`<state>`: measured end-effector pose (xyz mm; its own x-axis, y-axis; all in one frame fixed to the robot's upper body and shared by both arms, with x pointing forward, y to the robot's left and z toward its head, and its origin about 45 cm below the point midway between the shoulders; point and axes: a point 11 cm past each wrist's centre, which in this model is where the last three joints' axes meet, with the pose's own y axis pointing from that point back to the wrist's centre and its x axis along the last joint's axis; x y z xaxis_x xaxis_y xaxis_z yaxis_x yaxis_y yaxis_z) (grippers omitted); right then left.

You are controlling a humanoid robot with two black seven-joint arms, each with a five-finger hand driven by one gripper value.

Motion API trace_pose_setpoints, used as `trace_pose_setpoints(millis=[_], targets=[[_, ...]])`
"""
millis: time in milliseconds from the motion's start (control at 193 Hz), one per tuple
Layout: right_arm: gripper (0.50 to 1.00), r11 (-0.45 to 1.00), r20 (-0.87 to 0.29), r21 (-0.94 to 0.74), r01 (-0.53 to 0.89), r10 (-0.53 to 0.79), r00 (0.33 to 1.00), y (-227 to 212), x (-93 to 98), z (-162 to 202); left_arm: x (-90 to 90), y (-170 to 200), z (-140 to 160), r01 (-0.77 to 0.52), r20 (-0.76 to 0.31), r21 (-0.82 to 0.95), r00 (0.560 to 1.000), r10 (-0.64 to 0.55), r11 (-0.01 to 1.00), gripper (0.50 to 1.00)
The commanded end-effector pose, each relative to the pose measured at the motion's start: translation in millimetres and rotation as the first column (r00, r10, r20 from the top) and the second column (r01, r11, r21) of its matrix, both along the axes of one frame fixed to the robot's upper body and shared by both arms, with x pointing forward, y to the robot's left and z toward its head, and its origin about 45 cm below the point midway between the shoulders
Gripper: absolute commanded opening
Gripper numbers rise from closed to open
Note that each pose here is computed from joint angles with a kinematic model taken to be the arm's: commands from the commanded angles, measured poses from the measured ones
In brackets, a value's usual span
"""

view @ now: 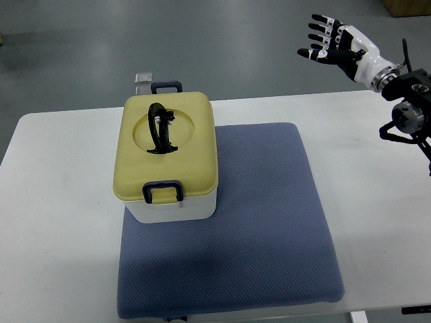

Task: Open white storage box with right hand
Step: 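Swing the right hand up and over toward the yellow lid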

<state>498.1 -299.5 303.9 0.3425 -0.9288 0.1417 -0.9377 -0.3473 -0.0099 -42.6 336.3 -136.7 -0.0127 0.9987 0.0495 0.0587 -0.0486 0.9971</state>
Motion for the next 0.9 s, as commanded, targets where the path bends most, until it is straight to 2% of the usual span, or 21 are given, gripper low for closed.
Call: trace_pose_setpoints(millis=[0,119,285,524,664,892], targets=[[0.924,0.985,0.079,-0.144,-0.093,0.105,0.991,13,3.5,38,0.0,0,0,0.0,0.0,0.0,1.0,0.0,1.0,1.0],[0.924,0.931,0.123,-0.306,-0.2,0.247,0.961,37,0.2,67,0.0,0,0,0.0,0.0,0.0,1.0,0.0,1.0,1.0],[0.924,0.802,0.152,-0.531,-0.274,0.409,0.9,73,-7.3,99,0.0,0,0,0.0,0.0,0.0,1.0,0.0,1.0,1.0],[0.924,0.645,0.173,-0.696,-0.315,0.577,0.798,123,-24.9,137,0.0,0,0,0.0,0.0,0.0,1.0,0.0,1.0,1.0],[0.924,0.537,0.139,-0.777,-0.329,0.655,0.742,153,-34.8,145,0.0,0,0,0.0,0.0,0.0,1.0,0.0,1.0,1.0],[0.924,0.357,0.049,-0.875,-0.328,0.739,0.672,194,-46.3,136,0.0,0,0,0.0,0.0,0.0,1.0,0.0,1.0,1.0]])
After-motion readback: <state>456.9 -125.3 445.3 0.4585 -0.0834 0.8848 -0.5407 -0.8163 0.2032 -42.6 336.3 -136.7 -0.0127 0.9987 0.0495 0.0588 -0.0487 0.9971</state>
